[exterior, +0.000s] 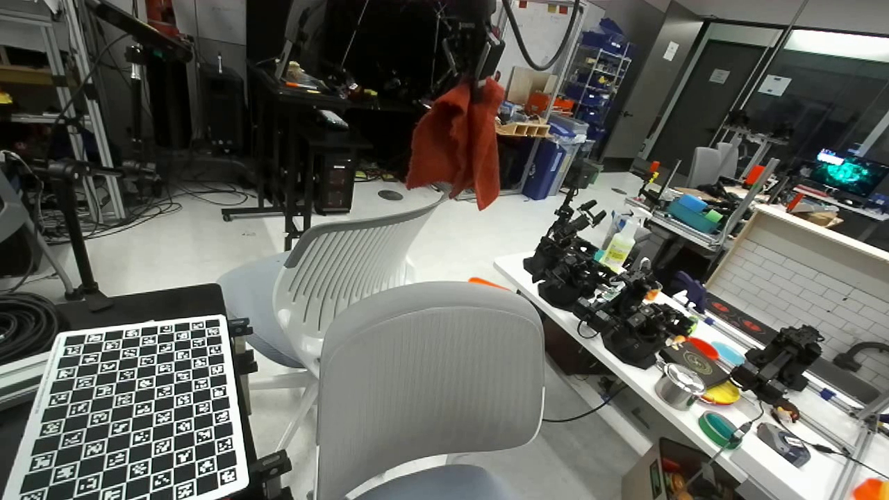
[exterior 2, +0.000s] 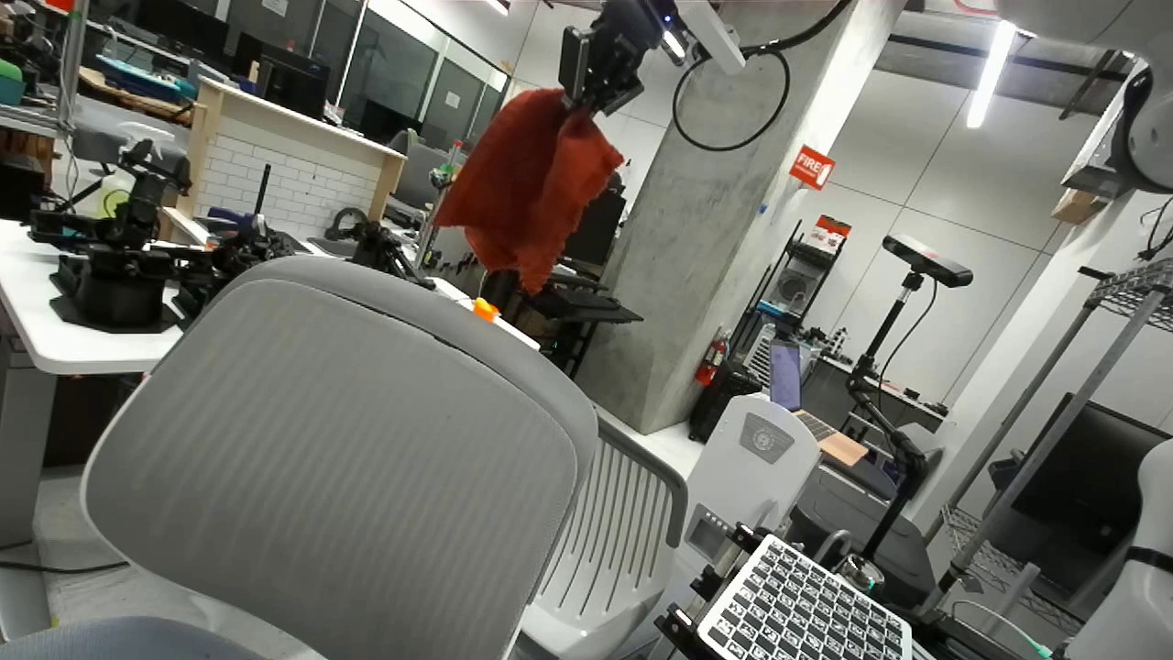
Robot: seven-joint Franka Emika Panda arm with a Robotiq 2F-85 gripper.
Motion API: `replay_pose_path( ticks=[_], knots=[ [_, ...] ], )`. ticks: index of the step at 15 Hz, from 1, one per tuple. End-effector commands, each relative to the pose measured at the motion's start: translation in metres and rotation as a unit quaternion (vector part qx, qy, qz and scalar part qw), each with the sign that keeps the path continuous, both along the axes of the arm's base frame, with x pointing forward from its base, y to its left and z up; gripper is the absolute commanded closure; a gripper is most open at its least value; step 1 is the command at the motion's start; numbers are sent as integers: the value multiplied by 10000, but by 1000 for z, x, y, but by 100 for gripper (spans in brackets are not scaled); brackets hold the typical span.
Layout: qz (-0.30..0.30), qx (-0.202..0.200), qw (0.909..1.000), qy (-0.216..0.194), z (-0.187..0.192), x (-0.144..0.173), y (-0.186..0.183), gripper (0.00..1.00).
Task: Remove the orange cloth from the right chair, put it on the left chair and put it back on the right chair
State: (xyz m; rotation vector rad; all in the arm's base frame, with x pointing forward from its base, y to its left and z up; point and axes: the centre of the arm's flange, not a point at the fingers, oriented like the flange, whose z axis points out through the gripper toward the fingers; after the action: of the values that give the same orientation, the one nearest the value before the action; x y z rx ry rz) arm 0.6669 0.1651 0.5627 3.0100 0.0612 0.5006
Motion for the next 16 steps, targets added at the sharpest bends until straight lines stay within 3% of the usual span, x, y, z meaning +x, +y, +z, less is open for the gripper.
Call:
replay_pose_path(
  ticks=[1, 7, 16],
  knots=[
    [104, -50, 9998, 189, -21, 3, 16, 97],
    [351, -141, 9982, 457, -57, 1, 56, 97],
    [657, -152, 9966, 482, -58, -14, 95, 97]
  ],
)
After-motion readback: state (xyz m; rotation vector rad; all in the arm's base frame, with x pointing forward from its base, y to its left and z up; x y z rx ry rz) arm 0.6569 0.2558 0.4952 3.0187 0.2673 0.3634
